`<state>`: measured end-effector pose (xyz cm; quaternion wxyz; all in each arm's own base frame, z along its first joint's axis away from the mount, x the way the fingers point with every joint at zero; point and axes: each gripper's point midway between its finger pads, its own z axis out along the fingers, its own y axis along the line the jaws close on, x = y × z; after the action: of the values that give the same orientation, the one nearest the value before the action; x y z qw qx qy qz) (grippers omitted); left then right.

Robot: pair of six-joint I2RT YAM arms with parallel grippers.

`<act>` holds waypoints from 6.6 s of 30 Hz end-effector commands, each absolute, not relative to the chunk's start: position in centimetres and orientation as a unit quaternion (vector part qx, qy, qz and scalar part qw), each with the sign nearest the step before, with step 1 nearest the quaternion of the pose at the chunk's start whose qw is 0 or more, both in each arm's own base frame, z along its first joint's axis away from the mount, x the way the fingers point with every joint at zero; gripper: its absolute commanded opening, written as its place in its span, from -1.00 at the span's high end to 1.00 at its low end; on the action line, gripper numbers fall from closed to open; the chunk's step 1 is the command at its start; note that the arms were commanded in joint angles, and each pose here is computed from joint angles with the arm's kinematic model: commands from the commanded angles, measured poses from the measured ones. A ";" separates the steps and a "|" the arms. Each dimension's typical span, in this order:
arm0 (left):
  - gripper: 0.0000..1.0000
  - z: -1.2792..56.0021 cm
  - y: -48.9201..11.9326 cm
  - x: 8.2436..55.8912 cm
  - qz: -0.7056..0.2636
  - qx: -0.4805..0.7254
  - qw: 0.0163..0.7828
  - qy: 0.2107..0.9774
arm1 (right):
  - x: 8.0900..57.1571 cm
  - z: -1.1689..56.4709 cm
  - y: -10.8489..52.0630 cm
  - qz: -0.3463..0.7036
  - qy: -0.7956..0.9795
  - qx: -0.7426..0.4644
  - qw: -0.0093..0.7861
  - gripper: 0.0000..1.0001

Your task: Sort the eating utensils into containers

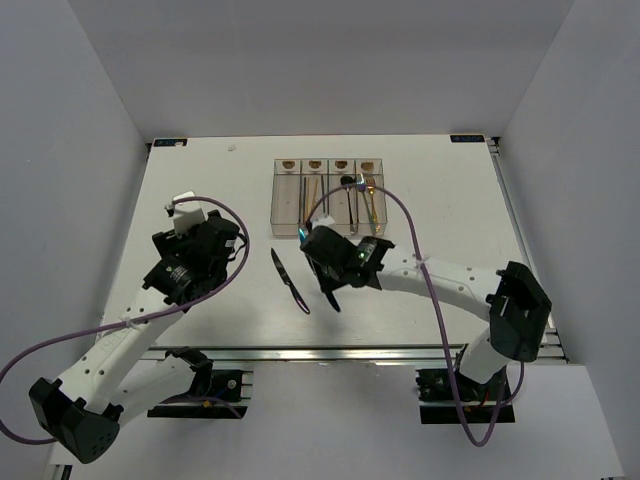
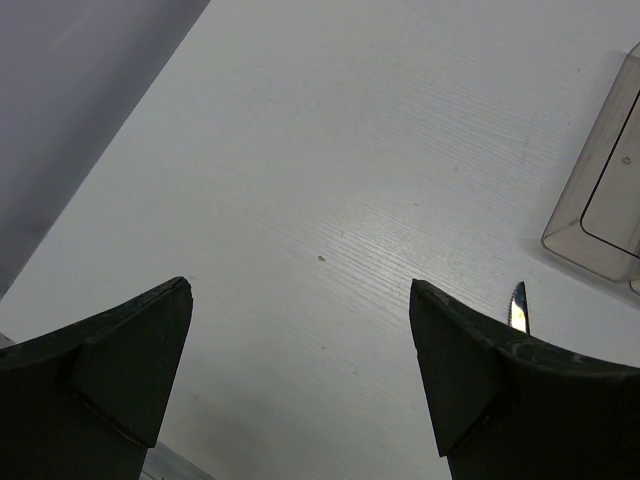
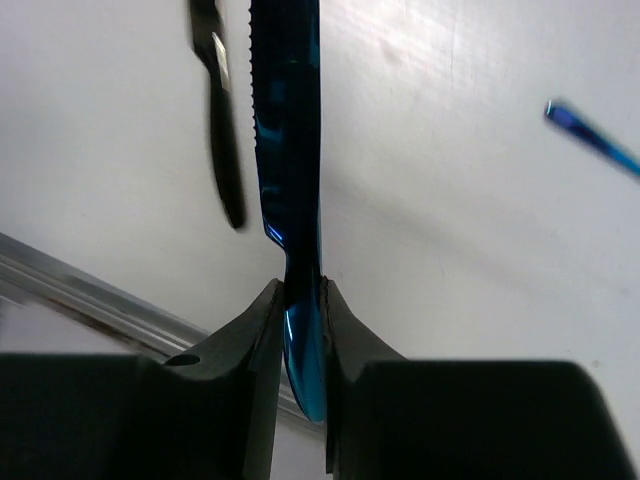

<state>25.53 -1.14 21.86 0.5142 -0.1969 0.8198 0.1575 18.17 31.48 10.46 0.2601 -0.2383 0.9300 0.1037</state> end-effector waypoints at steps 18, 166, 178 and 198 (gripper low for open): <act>-0.96 22.4 -0.8 25.3 0.152 -0.207 0.525 0.811 | 45.2 23.9 43.3 0.239 0.828 -0.101 0.497 1.00; -0.96 24.0 1.0 24.5 0.149 -0.246 0.545 0.788 | 46.2 19.1 45.5 0.325 0.835 -0.074 0.437 0.17; -0.96 23.7 0.8 24.8 0.153 -0.242 0.540 0.791 | 44.1 24.9 37.6 0.221 0.843 -0.031 0.489 -0.79; -0.96 23.3 0.5 25.0 0.147 -0.234 0.536 0.798 | 30.0 12.2 14.1 -0.020 0.858 0.402 0.319 -0.53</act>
<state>25.05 0.34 23.14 0.5310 -0.2302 0.8012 0.1525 31.22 16.33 14.14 0.3617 0.3068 0.8804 -0.0011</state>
